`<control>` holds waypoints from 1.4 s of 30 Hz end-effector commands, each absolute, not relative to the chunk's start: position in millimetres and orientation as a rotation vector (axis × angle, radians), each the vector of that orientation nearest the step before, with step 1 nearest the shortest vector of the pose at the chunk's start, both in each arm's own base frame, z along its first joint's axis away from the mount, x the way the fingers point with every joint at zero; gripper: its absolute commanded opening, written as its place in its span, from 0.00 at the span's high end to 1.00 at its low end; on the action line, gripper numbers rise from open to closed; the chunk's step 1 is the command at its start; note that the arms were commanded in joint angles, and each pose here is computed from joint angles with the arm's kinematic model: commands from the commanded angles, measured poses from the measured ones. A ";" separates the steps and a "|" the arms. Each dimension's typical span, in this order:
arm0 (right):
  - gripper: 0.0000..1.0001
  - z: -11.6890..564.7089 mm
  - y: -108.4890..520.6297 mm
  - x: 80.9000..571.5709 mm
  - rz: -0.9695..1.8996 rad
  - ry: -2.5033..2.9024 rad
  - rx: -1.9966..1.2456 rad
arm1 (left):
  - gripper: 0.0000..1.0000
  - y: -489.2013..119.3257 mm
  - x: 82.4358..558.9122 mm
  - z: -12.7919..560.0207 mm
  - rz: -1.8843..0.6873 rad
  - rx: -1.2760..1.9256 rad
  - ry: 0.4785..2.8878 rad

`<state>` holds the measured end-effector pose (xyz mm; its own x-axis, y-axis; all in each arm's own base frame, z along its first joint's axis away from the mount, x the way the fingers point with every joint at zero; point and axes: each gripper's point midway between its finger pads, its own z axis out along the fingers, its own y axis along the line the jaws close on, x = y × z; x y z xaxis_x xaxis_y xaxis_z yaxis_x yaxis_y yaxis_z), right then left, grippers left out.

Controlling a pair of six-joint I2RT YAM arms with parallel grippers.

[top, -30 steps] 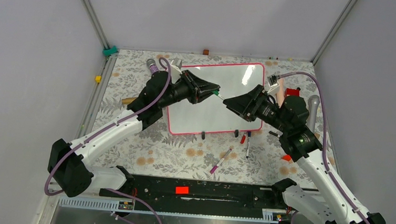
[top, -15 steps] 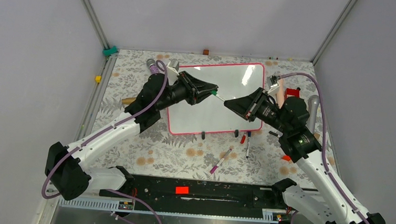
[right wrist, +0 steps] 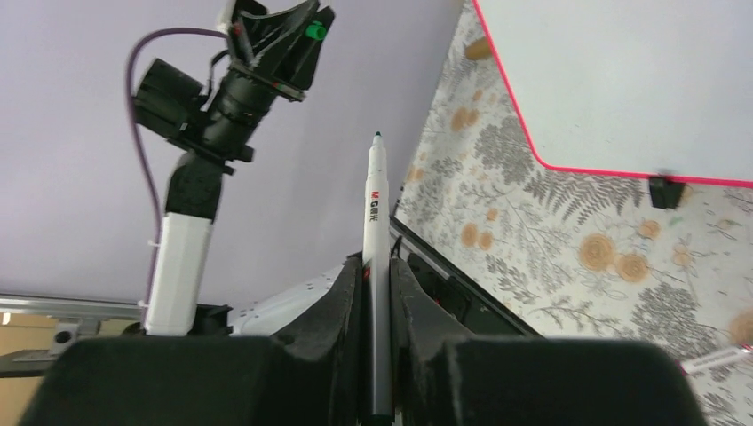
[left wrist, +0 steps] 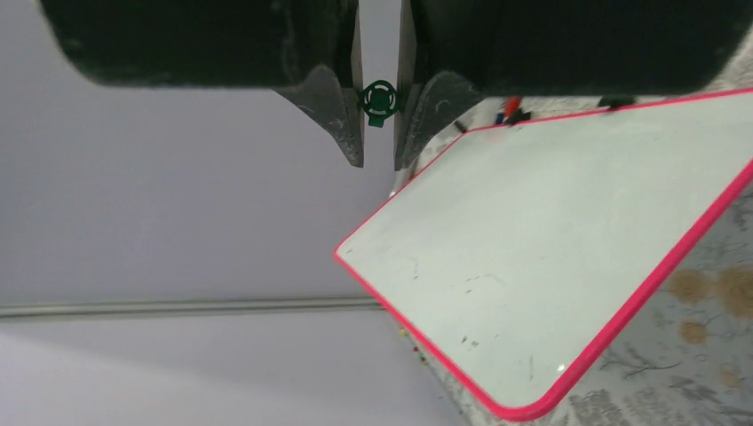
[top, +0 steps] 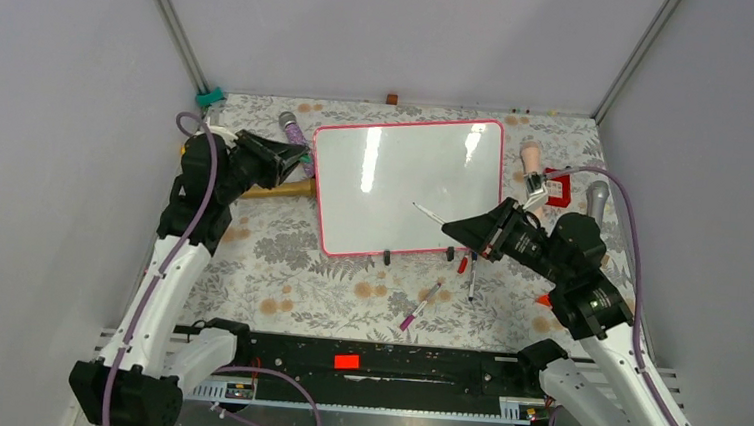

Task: Write a sentence on the whiteboard
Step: Open the whiteboard marker at the center of the board, then place the pen cap at the center of the board.

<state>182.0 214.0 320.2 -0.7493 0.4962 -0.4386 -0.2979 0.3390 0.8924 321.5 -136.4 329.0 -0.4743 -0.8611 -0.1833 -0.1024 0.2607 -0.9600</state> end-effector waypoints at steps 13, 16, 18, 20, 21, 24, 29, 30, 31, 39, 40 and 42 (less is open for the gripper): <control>1.00 292.6 200.3 200.8 1.208 2.097 0.179 | 1.00 -83.6 237.0 96.9 -0.444 -1.196 2.421; 1.00 288.1 196.5 201.4 1.174 2.112 0.192 | 1.00 -75.2 236.4 81.1 -0.346 -1.193 2.424; 1.00 288.6 195.9 201.0 1.160 2.111 0.162 | 1.00 -75.5 237.1 68.8 -0.315 -1.155 2.456; 1.00 287.0 194.1 201.3 1.128 2.124 0.141 | 1.00 -80.8 242.2 57.4 -0.325 -1.104 2.481; 1.00 285.4 193.0 201.8 1.112 2.131 0.129 | 1.00 -84.1 243.5 51.5 -0.338 -1.088 2.495; 1.00 281.7 190.8 204.0 1.073 2.153 0.118 | 1.00 -89.4 241.9 34.8 -0.342 -1.089 2.548; 1.00 277.9 188.4 208.9 1.019 2.171 0.114 | 0.87 -88.2 241.5 35.6 -0.314 -1.068 2.561; 1.00 276.3 187.2 210.4 0.999 2.176 0.119 | 0.81 -87.1 241.2 38.3 -0.308 -1.061 2.559; 1.00 275.0 187.1 211.9 0.985 2.181 0.116 | 0.70 -85.4 241.3 41.4 -0.299 -1.057 2.555; 1.00 266.2 202.5 227.1 0.915 2.238 0.090 | 0.26 -95.3 237.7 69.1 -0.393 -0.921 2.581; 1.00 266.5 205.5 230.8 0.902 2.243 0.084 | 0.25 -96.5 236.9 74.1 -0.406 -0.896 2.584; 1.00 270.3 210.0 239.7 0.875 2.243 0.090 | 0.23 -100.4 236.9 87.9 -0.447 -0.831 2.582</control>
